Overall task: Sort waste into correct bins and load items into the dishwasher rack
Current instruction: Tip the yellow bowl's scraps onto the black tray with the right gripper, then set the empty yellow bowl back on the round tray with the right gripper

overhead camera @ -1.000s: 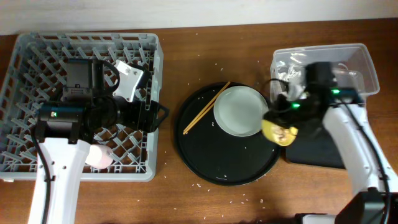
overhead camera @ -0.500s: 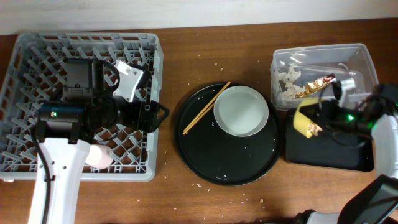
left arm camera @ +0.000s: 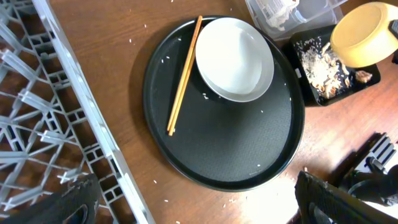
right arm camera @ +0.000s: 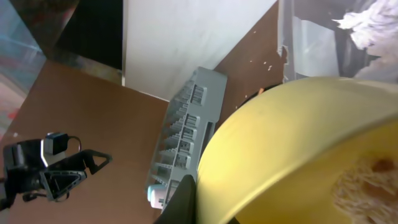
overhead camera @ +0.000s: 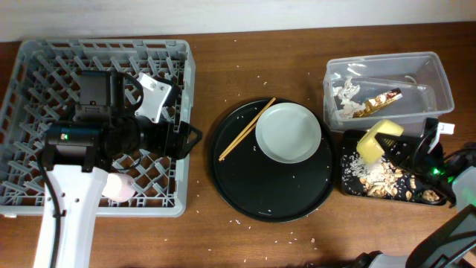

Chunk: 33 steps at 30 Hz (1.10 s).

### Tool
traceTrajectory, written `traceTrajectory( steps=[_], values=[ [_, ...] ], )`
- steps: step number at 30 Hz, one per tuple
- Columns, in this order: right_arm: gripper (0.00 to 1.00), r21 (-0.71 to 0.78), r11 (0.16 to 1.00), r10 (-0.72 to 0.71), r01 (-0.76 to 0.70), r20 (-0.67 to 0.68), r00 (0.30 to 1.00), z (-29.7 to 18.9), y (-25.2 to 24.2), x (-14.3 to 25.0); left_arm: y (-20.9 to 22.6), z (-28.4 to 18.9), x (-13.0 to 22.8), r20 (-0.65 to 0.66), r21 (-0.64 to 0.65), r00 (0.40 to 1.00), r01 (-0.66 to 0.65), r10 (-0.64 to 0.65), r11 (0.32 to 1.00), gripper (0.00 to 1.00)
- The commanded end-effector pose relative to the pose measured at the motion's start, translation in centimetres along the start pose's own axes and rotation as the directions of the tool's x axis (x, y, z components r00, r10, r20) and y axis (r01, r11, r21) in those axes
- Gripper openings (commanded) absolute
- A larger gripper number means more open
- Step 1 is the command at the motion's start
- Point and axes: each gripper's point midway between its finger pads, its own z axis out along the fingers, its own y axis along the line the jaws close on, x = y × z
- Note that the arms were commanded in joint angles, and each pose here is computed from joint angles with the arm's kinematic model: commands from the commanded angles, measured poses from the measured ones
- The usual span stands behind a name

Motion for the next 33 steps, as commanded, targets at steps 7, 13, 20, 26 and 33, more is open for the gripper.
traceTrajectory(
  steps=[7, 13, 20, 26, 33],
  values=[
    [0.04, 0.0, 1.0, -0.023, 0.023, -0.034, 0.999, 0.9, 0.6, 0.3, -0.1, -0.2, -0.6, 0.018, -0.003, 1.0, -0.007, 0.007, 1.0, 0.99],
    [0.04, -0.115, 0.993, 0.02, -0.026, -0.051, 0.998, 2.0, 2.7, 0.3, 0.0, -0.2, -0.8, 0.028, -0.005, 1.0, -0.012, 0.012, 1.0, 0.99],
    [0.04, 0.085, 0.992, 0.103, -0.089, -0.166, 0.981, 4.1, 0.6, 2.3, 0.0, -0.2, -0.9, 0.03, -0.005, 0.999, -0.013, 0.013, 1.0, 0.99],
    [0.04, 0.571, 0.799, 0.206, 0.191, -0.557, 0.804, 8.1, 1.7, 12.5, 0.1, -0.3, -1.3, 0.046, -0.007, 0.999, 0.02, -0.019, 1.0, 0.99],
    [0.05, 0.596, 0.578, 0.214, 0.558, -0.77, 0.601, 11.7, 0.3, 24.5, 1.4, 0.8, -1.8, 0.049, -0.041, 0.986, 0.163, -0.161, 0.986, 0.99]
  ],
)
